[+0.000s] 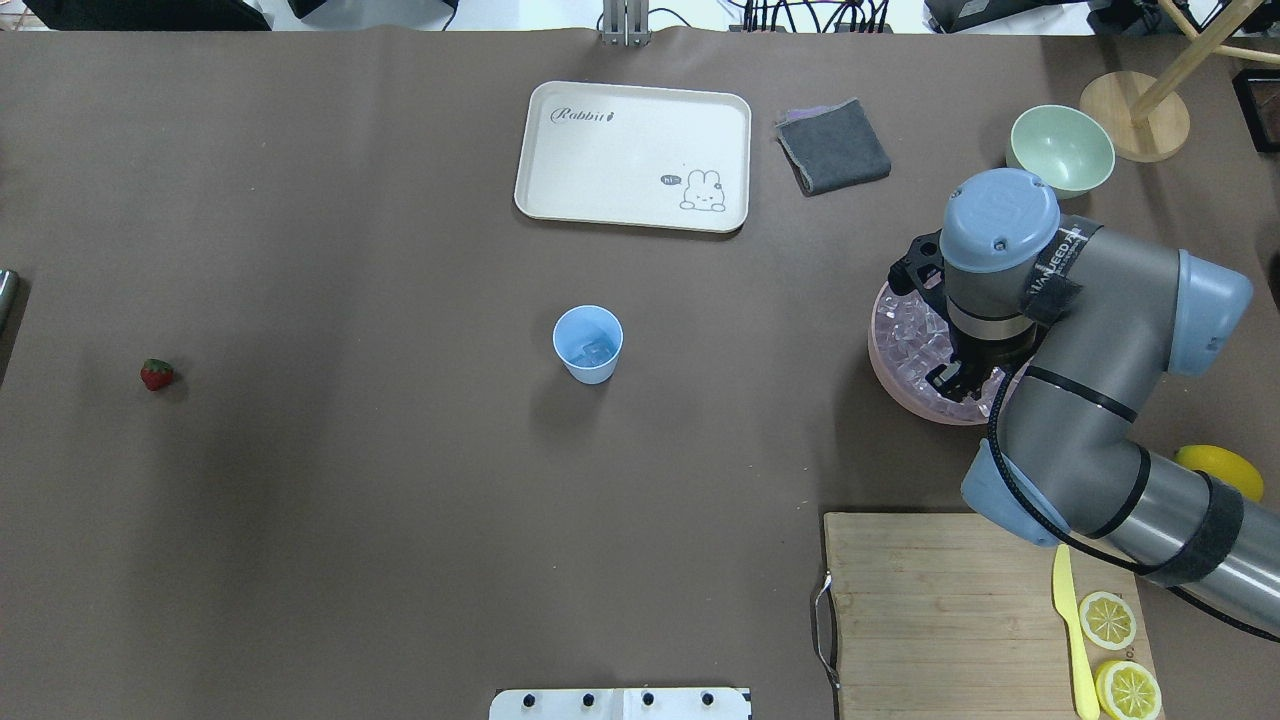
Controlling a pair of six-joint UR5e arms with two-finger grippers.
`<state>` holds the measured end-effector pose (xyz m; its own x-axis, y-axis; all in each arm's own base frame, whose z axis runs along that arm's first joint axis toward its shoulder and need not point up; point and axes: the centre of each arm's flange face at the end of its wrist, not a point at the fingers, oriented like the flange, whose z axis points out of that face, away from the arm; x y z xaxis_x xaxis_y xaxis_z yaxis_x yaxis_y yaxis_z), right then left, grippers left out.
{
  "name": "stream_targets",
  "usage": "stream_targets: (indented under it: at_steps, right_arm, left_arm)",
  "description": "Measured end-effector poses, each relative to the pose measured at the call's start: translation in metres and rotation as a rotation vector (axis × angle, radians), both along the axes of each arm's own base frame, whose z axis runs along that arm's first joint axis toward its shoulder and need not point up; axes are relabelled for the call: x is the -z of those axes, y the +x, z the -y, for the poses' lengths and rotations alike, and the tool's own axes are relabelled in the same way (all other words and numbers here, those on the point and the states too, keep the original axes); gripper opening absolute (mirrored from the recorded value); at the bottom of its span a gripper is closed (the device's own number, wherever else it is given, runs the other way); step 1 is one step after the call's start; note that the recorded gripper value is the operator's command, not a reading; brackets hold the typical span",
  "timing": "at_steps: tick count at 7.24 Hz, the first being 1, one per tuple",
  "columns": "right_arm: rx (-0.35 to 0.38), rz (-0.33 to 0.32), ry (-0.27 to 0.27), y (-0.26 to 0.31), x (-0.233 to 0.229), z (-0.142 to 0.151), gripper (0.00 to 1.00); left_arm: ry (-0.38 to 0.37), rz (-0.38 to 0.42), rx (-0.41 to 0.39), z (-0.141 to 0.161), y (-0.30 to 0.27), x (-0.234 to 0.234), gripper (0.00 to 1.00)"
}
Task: Mash ice and strawberries in cup
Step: 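Close the right gripper on a clear ice cube in the bowl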
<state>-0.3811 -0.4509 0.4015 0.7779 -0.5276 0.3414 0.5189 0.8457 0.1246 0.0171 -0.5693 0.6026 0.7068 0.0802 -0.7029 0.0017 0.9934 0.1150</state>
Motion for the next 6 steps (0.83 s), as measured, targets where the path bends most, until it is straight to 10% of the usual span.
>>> stream_targets:
  at_steps: [6]
  right_arm:
    - [0.002, -0.004, 0.000, -0.0010, -0.0023, -0.0001, 0.18]
  left_arm:
    - [0.006, -0.001, 0.000, 0.0005, 0.0003, 0.0032, 0.98]
